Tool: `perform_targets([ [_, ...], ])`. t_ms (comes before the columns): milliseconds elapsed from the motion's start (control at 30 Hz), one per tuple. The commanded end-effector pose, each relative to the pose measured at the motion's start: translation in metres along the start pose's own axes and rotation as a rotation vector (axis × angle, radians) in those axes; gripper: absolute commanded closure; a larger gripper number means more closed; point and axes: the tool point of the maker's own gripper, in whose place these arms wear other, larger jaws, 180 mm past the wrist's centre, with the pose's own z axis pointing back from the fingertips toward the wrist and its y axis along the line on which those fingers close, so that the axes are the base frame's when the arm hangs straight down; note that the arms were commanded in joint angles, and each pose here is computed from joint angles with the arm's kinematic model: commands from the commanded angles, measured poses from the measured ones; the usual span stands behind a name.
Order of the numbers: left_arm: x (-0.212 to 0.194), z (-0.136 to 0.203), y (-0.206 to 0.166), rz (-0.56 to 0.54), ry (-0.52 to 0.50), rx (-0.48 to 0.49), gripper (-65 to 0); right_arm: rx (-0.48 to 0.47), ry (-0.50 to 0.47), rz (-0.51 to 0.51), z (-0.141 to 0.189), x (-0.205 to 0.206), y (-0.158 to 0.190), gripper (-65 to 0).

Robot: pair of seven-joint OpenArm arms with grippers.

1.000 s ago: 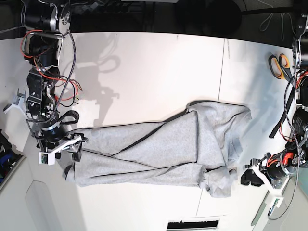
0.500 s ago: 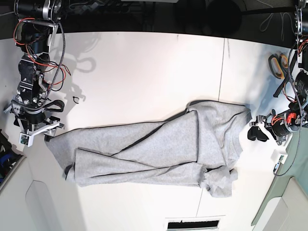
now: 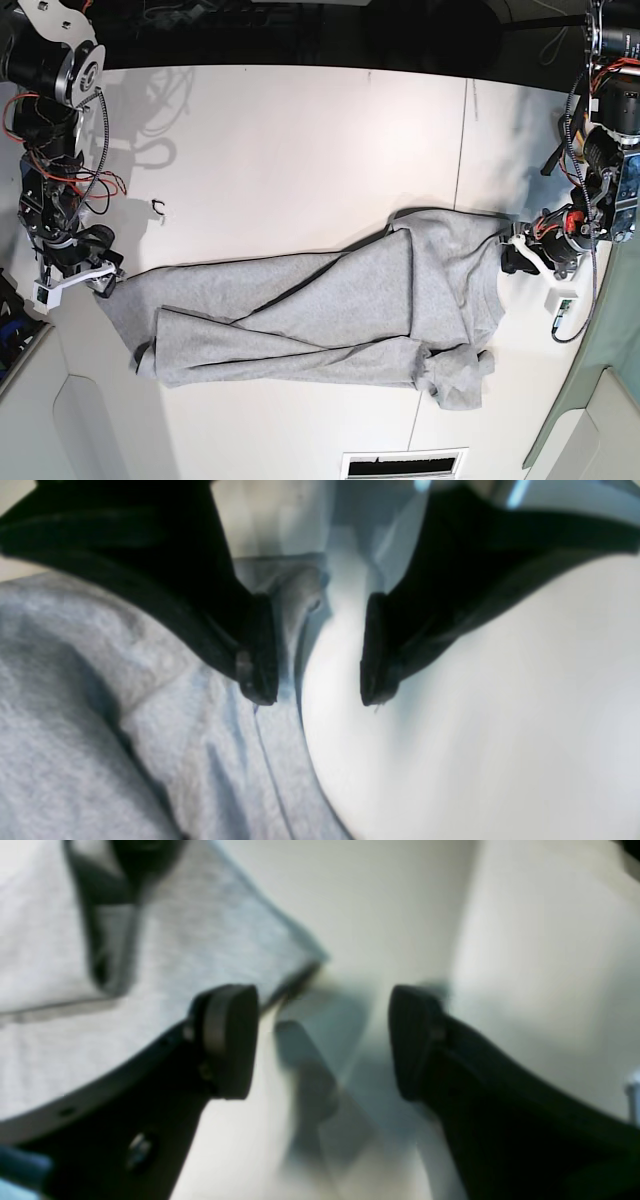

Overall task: Layout the t-shirt on the table in an organized manner, then fold the t-shirt properly
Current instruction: 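Open both grippers and move them to new spots on the shirt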

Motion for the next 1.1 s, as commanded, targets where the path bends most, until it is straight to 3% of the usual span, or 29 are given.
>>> perform_targets([
  [0, 0.013, 0.002, 0.004, 0.002, -0.024, 0.003, -30.5, 0.021, -0.072, -0.011, 0.0, 0.029, 0.003, -40.3],
  [167, 0.001, 0.001, -0.033, -0.02, 0.0, -0.188, -30.5, 0.092, -0.073, -0.033, -0.002, 0.025, 0.024, -40.0],
  [233, 0.0, 0.0, -0.039, -0.016, -0.004, -0.207, -28.3, 0.111, -0.065, -0.023, -0.003, 0.021, 0.032, -37.5],
  [267, 0.0, -0.001, -0.041, -0.014, -0.005, -0.21, -23.4, 0.116, -0.061, -0.018, -0.003, 0.019, 0.036, -32.8],
  [367, 0.001, -0.002, -0.044, -0.01, -0.009, -0.215, 0.0, 0.126, -0.065, 0.006, -0.004, 0.019, 0.041, -13.6],
  [467, 0.004, -0.001, -0.041, -0.012, -0.021, -0.211, 0.0, 0.125, -0.15, 0.063, -0.002, 0.033, 0.042, 0.0],
  [633, 0.02, 0.013, -0.041, -0.002, -0.082, -0.295, 0.0, 0.135, -0.189, 0.181, 0.001, 0.046, 0.046, 0.0],
  [733, 0.028, 0.021, -0.032, 0.015, -0.105, -0.305, 0.0, 0.109, -0.194, 0.183, 0.001, 0.049, 0.04, 0.0],
  [800, 0.029, 0.024, -0.025, 0.01, -0.101, -0.293, 0.0, 0.043, -0.205, 0.16, 0.001, 0.052, 0.028, 0.0],
  [933, 0.02, 0.025, -0.023, -0.003, -0.052, -0.293, 0.0, -0.091, -0.242, 0.068, 0.003, 0.06, 0.002, -33.7],
  [967, 0.018, 0.026, -0.025, -0.012, -0.041, -0.305, 0.0, -0.116, -0.251, 0.055, 0.004, 0.062, -0.003, -37.7],
  [1067, 0.012, 0.026, -0.025, -0.012, -0.025, -0.304, 0.0, -0.123, -0.251, 0.057, 0.004, 0.063, -0.005, -38.6],
])
